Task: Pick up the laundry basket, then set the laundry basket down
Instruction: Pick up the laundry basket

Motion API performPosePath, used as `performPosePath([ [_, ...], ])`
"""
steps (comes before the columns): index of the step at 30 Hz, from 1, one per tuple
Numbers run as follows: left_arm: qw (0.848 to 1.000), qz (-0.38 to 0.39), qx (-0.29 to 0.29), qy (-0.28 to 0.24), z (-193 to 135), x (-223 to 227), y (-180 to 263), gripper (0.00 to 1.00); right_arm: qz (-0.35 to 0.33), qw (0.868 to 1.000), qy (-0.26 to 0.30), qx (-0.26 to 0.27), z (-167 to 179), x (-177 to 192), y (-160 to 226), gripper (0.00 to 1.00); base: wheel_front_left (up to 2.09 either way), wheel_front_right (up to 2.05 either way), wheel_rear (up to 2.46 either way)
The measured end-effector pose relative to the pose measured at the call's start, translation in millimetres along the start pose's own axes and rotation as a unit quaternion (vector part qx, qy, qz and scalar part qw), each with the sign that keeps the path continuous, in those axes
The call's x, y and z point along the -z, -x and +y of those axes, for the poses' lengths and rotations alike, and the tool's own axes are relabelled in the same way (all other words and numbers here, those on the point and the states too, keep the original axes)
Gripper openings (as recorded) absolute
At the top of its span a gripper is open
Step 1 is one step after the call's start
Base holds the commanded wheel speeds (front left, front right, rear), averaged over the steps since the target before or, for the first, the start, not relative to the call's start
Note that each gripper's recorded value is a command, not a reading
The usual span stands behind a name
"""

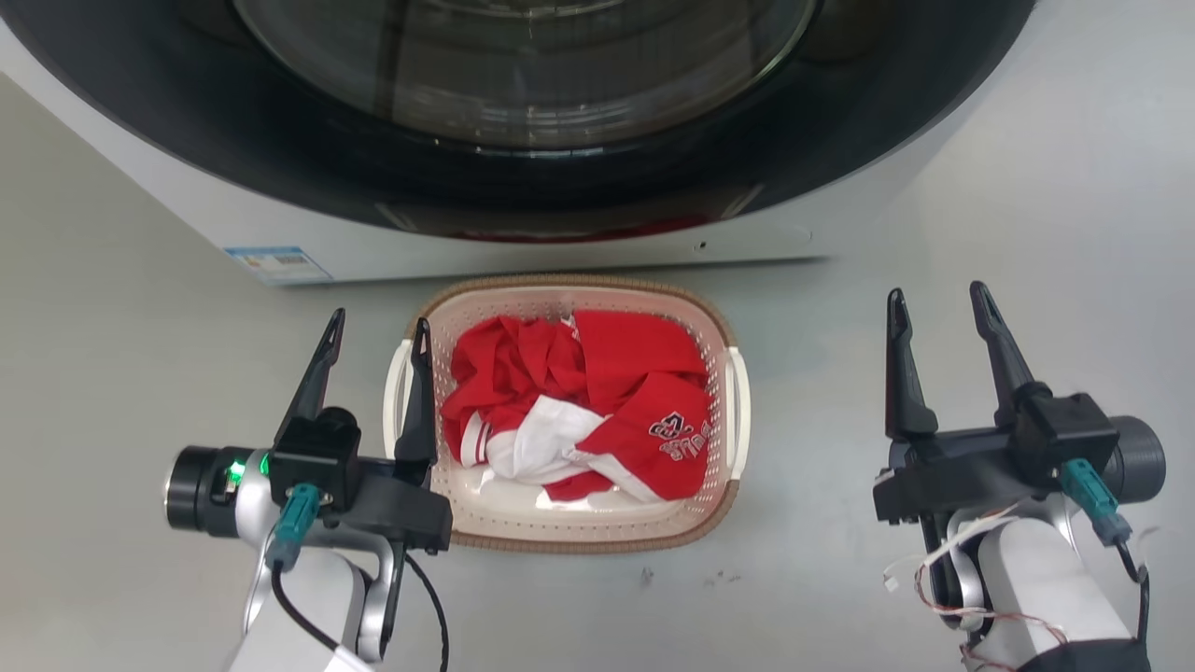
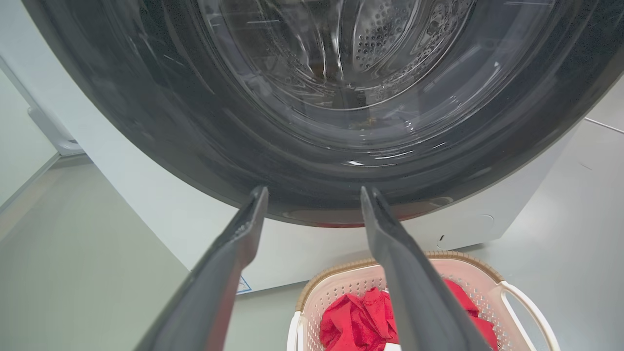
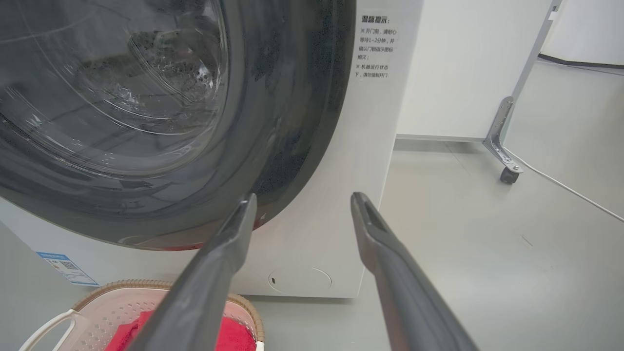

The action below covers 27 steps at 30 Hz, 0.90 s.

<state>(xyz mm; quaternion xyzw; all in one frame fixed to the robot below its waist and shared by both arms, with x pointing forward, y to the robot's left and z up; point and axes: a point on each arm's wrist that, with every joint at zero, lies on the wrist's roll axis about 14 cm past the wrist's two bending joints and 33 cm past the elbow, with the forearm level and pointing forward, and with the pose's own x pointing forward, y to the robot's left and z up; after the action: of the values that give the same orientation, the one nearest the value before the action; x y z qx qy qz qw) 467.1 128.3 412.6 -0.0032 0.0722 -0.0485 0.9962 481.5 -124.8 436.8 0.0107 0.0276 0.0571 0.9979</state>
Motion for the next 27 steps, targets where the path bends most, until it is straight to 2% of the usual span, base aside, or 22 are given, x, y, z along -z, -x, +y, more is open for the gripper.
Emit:
performPosePath([
  [16,0.992,0.126,-0.020,0.010,20,104,-40,1.00,0.111,0.993,-0.019,-0.029,17,107,-49,1.00,0.00,0.00,0.00],
  [23,0.984,0.178,-0.027,0.012,25,153,-55,1.00,0.160,0.986,-0.029,-0.047,29,160,-64,1.00,0.00,0.00,0.00],
  [27,0.976,0.215,-0.029,0.010,28,184,-51,1.00,0.198,0.978,-0.030,-0.054,33,194,-60,1.00,0.00,0.00,0.00],
])
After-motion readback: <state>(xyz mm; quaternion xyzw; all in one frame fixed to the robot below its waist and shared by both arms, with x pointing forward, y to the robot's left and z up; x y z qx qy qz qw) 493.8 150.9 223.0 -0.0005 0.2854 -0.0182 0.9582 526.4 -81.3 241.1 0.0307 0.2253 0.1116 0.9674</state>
